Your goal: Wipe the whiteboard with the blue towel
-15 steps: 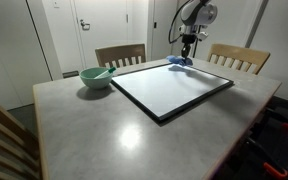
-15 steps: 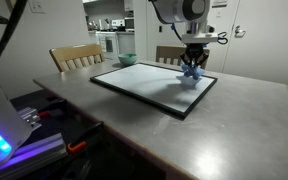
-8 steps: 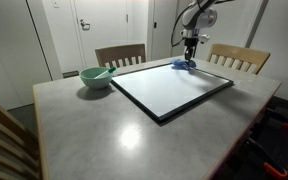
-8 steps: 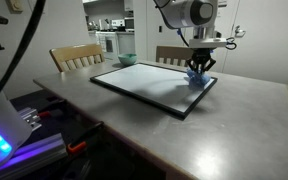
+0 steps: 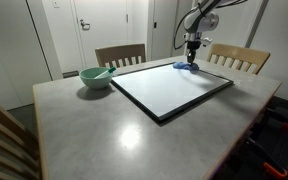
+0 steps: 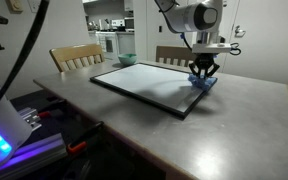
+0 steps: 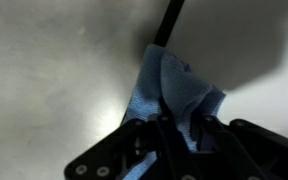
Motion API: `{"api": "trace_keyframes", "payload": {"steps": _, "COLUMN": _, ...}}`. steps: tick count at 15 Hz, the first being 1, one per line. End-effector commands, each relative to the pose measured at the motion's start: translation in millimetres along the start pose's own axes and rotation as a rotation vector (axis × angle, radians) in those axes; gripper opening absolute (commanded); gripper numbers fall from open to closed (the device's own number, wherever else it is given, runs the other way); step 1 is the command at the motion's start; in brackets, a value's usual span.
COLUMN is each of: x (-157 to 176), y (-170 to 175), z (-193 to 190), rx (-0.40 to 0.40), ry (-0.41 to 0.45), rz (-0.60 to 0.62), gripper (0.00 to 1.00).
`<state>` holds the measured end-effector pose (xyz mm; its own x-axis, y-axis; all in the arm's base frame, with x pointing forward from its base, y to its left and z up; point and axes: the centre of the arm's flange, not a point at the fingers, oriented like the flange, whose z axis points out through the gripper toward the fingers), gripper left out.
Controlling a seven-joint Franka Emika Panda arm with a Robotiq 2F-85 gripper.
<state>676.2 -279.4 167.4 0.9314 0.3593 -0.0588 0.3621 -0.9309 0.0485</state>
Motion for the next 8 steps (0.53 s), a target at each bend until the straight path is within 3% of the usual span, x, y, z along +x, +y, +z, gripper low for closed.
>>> {"api": "trace_keyframes", "payload": {"steps": 1, "x": -11, "y": -8, "z": -60, "rx": 0.037, "ry": 0.001, "rz": -0.043, "gripper": 0.52}}
{"api": "trace_keyframes", "payload": {"steps": 8, "x": -25, "y": -34, "z": -193, "rx": 0.102, "ry": -0.032, "rz": -0.09, "gripper": 0.98}}
